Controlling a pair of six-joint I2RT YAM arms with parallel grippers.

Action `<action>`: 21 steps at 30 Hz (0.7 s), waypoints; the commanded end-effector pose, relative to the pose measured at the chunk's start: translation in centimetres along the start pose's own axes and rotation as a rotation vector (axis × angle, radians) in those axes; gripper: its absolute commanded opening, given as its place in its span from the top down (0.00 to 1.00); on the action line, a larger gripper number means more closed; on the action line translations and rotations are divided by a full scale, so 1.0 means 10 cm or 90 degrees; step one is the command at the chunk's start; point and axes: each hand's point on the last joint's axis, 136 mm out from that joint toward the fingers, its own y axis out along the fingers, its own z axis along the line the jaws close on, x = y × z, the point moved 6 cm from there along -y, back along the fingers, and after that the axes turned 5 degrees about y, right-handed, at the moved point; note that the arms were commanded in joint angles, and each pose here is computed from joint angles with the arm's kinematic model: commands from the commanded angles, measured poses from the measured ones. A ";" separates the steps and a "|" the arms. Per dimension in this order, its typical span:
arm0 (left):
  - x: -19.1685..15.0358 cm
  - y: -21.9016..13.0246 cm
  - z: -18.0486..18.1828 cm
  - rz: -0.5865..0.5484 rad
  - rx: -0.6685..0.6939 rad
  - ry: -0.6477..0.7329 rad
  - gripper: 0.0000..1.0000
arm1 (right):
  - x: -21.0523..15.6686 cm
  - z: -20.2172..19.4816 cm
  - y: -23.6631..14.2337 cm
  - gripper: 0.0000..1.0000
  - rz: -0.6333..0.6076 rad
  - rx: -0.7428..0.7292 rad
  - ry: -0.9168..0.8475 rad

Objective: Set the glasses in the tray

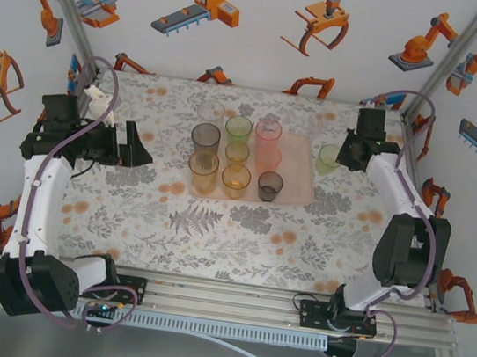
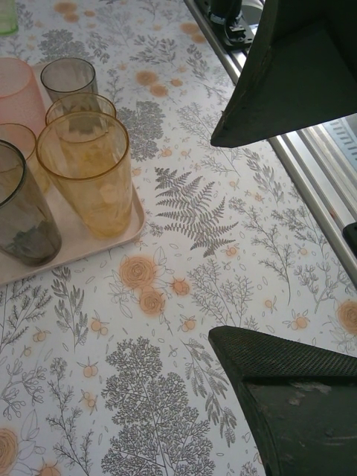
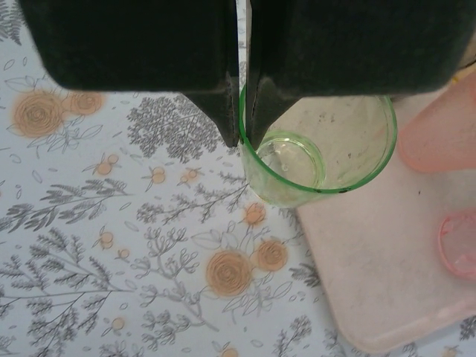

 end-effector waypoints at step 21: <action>0.07 0.00 -0.04 -0.004 -0.018 0.005 0.03 | -0.78 0.44 -0.24 0.98 0.001 0.004 -0.074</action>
